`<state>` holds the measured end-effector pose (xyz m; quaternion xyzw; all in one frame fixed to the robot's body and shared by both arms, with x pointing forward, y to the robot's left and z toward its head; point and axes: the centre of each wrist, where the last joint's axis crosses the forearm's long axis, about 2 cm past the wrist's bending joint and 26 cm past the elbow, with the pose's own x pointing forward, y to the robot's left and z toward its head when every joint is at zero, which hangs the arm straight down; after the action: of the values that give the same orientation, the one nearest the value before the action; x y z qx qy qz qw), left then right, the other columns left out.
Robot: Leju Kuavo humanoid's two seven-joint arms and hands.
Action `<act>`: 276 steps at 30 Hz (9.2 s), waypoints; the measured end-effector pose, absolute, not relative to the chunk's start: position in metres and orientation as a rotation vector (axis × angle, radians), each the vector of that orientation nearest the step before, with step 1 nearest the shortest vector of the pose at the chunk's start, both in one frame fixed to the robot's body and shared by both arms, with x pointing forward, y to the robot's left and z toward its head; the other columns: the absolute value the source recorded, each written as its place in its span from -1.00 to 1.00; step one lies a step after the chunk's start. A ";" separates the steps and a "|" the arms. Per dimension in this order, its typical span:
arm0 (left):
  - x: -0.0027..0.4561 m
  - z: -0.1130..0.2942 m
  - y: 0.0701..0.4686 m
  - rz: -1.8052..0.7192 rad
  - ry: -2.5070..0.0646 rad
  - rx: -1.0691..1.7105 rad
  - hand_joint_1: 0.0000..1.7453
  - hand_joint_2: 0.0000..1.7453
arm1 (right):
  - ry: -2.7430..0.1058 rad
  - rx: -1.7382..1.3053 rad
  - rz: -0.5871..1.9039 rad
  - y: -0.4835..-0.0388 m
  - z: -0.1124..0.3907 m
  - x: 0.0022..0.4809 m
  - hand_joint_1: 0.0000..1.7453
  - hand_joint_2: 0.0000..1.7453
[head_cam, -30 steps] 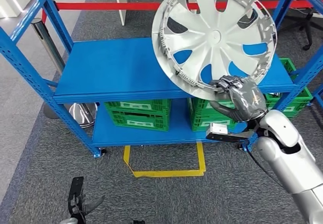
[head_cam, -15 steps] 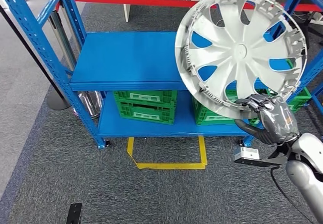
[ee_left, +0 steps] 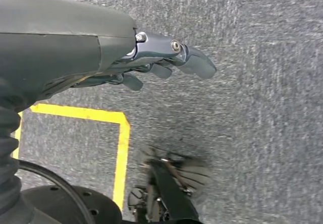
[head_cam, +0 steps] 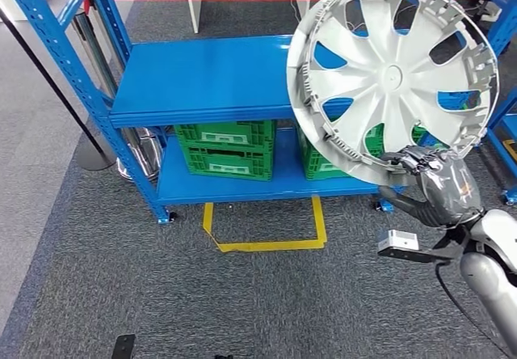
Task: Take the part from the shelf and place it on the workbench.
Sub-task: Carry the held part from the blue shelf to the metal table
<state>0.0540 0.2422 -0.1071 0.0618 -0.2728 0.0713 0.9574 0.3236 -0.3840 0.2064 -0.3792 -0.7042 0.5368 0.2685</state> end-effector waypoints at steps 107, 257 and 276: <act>0.041 -0.110 0.248 0.111 -0.476 0.042 -1.00 1.00 | -2.043 -0.859 1.218 -0.402 0.211 0.252 1.00 1.00; 0.028 -0.111 0.250 0.162 -0.456 0.146 -1.00 1.00 | -2.202 -0.643 0.997 -0.326 0.180 0.300 1.00 1.00; 0.029 -0.110 0.247 0.141 -0.457 0.130 -1.00 1.00 | -2.189 -0.629 1.063 -0.322 0.183 0.303 1.00 1.00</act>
<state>0.0286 0.2465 -0.1105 0.0642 -0.2262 0.0698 0.9695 0.3025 -0.3216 0.1826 -0.2382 -0.8282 0.4024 0.3089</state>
